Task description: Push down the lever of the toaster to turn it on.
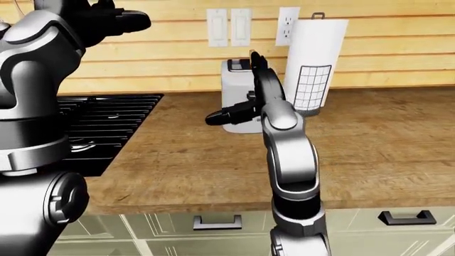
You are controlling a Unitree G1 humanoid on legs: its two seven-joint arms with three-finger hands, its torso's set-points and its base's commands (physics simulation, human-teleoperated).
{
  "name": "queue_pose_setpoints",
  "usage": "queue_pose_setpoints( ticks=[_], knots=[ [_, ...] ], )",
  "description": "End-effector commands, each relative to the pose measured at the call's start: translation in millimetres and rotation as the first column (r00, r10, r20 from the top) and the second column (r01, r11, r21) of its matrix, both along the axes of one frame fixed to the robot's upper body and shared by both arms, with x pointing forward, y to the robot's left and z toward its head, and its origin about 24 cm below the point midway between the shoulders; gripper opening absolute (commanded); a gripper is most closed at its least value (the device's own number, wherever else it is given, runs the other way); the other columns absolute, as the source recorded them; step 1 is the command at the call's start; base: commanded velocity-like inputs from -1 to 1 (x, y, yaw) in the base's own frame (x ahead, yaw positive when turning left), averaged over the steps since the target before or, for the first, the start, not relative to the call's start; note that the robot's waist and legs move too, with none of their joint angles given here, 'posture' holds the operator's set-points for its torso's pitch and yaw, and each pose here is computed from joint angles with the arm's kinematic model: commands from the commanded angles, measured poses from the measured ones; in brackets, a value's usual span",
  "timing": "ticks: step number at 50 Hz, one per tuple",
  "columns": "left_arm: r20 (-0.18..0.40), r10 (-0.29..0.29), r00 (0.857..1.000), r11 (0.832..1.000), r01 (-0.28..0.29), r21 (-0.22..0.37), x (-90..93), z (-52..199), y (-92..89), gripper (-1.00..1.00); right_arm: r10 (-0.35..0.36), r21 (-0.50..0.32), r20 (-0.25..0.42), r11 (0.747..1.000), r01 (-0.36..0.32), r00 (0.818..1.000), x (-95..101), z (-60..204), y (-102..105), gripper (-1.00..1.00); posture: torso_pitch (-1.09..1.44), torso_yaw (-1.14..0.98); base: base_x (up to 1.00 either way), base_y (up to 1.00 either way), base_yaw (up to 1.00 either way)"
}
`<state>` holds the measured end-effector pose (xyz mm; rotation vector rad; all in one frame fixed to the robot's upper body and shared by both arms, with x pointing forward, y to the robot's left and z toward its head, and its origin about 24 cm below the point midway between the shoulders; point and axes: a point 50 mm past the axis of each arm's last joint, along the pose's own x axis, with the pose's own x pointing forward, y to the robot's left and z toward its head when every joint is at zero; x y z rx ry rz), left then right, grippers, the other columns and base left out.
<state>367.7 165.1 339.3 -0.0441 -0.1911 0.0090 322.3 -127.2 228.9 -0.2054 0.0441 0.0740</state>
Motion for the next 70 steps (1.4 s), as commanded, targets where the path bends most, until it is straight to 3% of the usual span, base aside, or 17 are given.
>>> queue_pose_setpoints(
  ticks=[1,26,57,70],
  knots=[
    [0.090,-0.003,0.996,1.000,0.003,-0.004,-7.5,19.9,-0.5,1.00,-0.001,-0.002,0.085,1.000,0.001,0.996,-0.2,14.3,0.7,1.00,-0.37,0.00,0.00,0.00,0.00],
    [0.091,-0.006,0.996,1.000,0.007,-0.004,-9.6,19.9,-2.1,1.00,0.017,0.024,0.063,1.000,-0.019,0.998,14.1,0.5,10.6,1.00,-0.37,0.00,0.00,0.00,0.00],
    [0.099,-0.018,0.995,1.000,0.018,-0.005,-10.2,24.8,-5.1,1.00,-0.014,0.058,0.025,0.998,0.013,1.000,42.7,-25.0,7.1,1.00,-0.37,0.00,0.00,0.00,0.00],
    [0.096,-0.022,0.995,1.000,0.022,-0.004,-10.0,22.3,-7.2,1.00,-0.013,0.054,0.019,0.998,0.012,1.000,41.9,-29.4,9.4,1.00,-0.37,0.00,0.00,0.00,0.00]
  ],
)
